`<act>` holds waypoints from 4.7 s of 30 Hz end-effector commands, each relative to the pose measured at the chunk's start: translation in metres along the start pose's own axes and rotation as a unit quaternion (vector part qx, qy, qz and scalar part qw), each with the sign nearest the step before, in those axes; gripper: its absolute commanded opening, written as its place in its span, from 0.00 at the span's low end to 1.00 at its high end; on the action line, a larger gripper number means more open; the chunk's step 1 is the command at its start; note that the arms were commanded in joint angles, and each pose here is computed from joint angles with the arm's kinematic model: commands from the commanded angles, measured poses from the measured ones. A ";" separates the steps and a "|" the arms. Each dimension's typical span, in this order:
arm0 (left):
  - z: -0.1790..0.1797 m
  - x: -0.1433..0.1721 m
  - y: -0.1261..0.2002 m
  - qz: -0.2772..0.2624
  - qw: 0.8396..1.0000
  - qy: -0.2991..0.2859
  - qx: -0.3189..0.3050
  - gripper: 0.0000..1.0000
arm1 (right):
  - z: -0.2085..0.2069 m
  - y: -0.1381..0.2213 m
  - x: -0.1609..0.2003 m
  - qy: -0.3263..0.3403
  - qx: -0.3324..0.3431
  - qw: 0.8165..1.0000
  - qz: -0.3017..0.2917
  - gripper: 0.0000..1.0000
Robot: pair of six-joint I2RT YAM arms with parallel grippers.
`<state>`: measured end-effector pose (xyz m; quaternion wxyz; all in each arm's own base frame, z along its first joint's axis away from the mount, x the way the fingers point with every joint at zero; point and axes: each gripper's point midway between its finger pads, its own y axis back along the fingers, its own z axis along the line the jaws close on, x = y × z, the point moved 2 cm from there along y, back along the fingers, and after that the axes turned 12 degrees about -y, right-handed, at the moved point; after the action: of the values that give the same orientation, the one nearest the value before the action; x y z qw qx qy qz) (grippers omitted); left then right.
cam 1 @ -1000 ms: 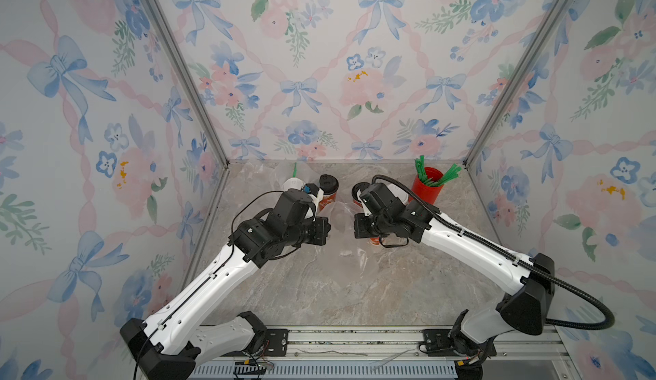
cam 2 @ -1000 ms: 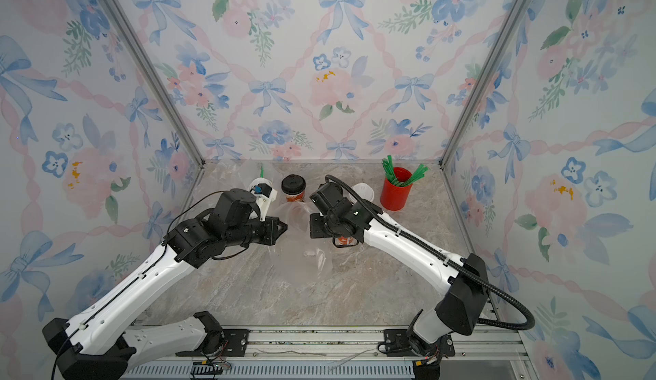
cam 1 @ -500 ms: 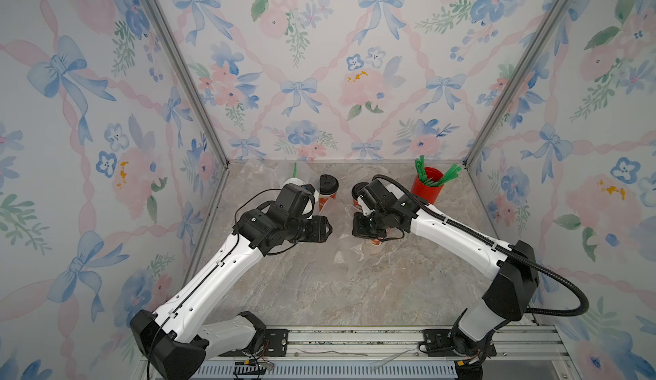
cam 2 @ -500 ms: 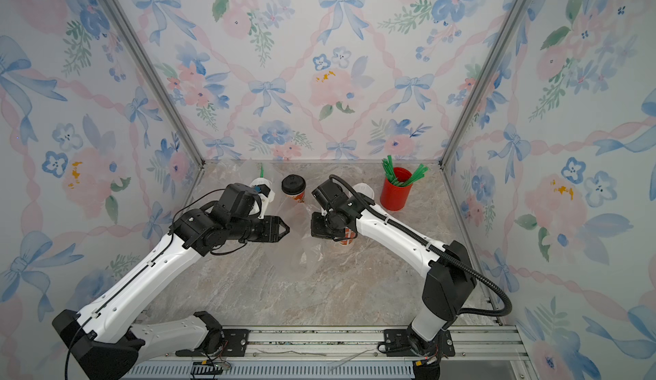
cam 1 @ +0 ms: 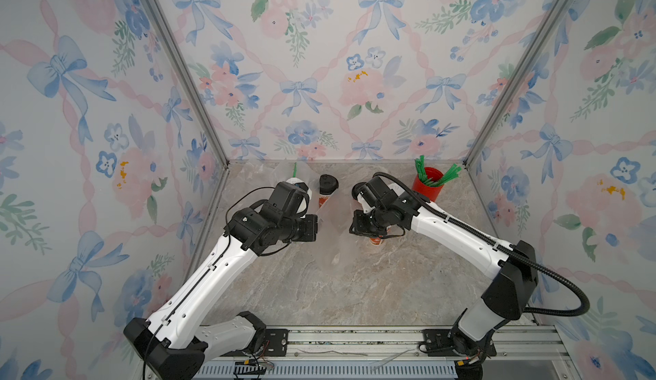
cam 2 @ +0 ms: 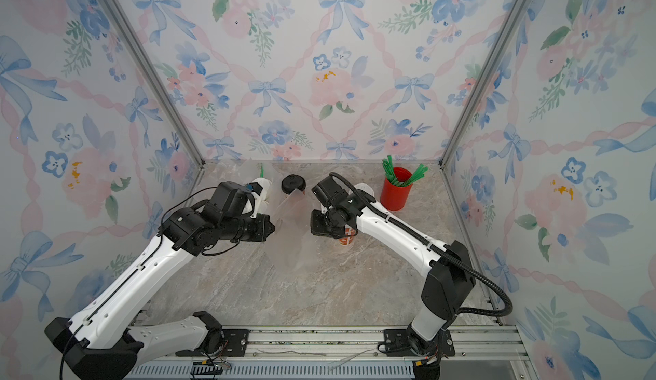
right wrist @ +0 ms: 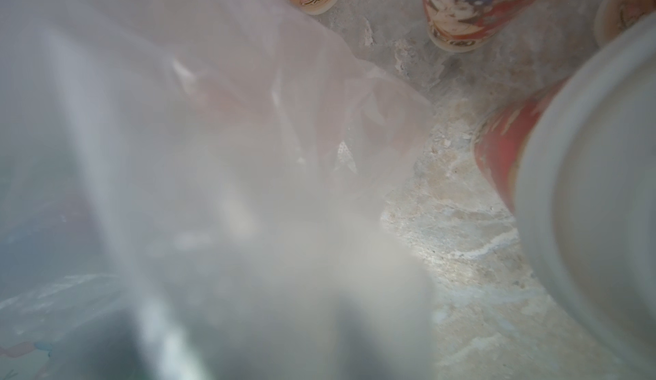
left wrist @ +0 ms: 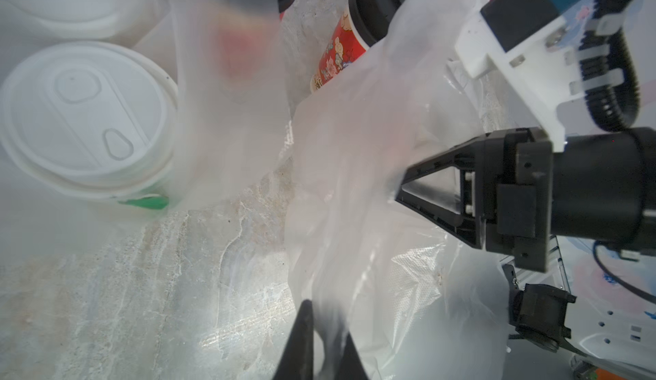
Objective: Pack milk tea into plastic carrier bags
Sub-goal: Adjust the plastic carrier bag at the center of the board, then pick up the milk tea cup at the center of the board.
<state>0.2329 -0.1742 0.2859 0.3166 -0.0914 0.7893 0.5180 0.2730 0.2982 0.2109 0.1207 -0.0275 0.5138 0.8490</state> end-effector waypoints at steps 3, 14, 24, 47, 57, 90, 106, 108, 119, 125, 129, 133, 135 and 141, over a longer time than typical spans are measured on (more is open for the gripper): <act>-0.006 -0.007 0.012 -0.014 1.000 -0.003 0.016 0.04 | -0.009 0.021 0.003 0.013 0.036 0.999 0.008 0.55; -0.010 -0.003 0.001 0.001 1.000 0.005 0.026 0.05 | -0.002 0.029 0.025 0.039 0.035 0.996 0.066 0.55; -0.008 -0.004 0.004 -0.008 1.000 0.003 0.020 0.09 | 0.013 0.033 0.031 0.037 0.004 0.997 0.074 0.23; 0.004 -0.014 0.002 -0.020 1.000 -0.011 -0.020 0.41 | 0.016 0.063 0.030 0.073 0.011 0.996 0.041 0.19; 0.010 -0.026 -0.011 -0.012 0.999 -0.029 -0.045 0.17 | 0.013 0.089 0.009 0.097 0.030 0.995 -0.017 0.49; 0.006 -0.023 -0.019 -0.054 0.998 0.002 0.025 0.00 | -0.063 0.042 -0.077 0.088 0.183 0.970 -0.132 0.83; 0.007 -0.018 -0.018 -0.052 0.998 0.007 0.027 0.00 | -0.071 0.021 -0.072 0.086 0.197 0.971 -0.103 0.82; 0.007 -0.017 -0.019 -0.050 0.998 0.006 0.027 0.00 | -0.071 0.019 -0.070 0.087 0.197 0.972 -0.098 0.81; 0.008 -0.016 -0.020 -0.050 0.998 0.006 0.027 0.00 | -0.074 0.009 -0.067 0.092 0.206 0.970 -0.088 0.81; 0.009 -0.015 -0.020 -0.049 0.998 0.007 0.026 0.00 | -0.075 0.010 -0.068 0.094 0.210 0.968 -0.102 0.81; 0.009 -0.015 -0.020 -0.049 0.998 0.008 0.027 0.00 | -0.070 0.017 -0.070 0.098 0.201 0.967 -0.121 0.81; 0.010 -0.014 -0.019 -0.049 0.998 0.009 0.027 0.00 | -0.066 0.020 -0.070 0.105 0.193 0.965 -0.141 0.82; 0.010 -0.013 -0.020 -0.048 0.998 0.009 0.028 0.00 | -0.064 0.018 -0.068 0.109 0.186 0.966 -0.146 0.82; 0.010 -0.013 -0.021 -0.046 0.998 0.009 0.028 0.00 | -0.063 0.011 -0.065 0.116 0.175 0.964 -0.161 0.81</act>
<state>0.2595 -0.1784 0.2761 0.3376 -0.1222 0.7974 0.4850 0.3342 0.2203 0.2102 0.2080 -0.1814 0.6559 0.7026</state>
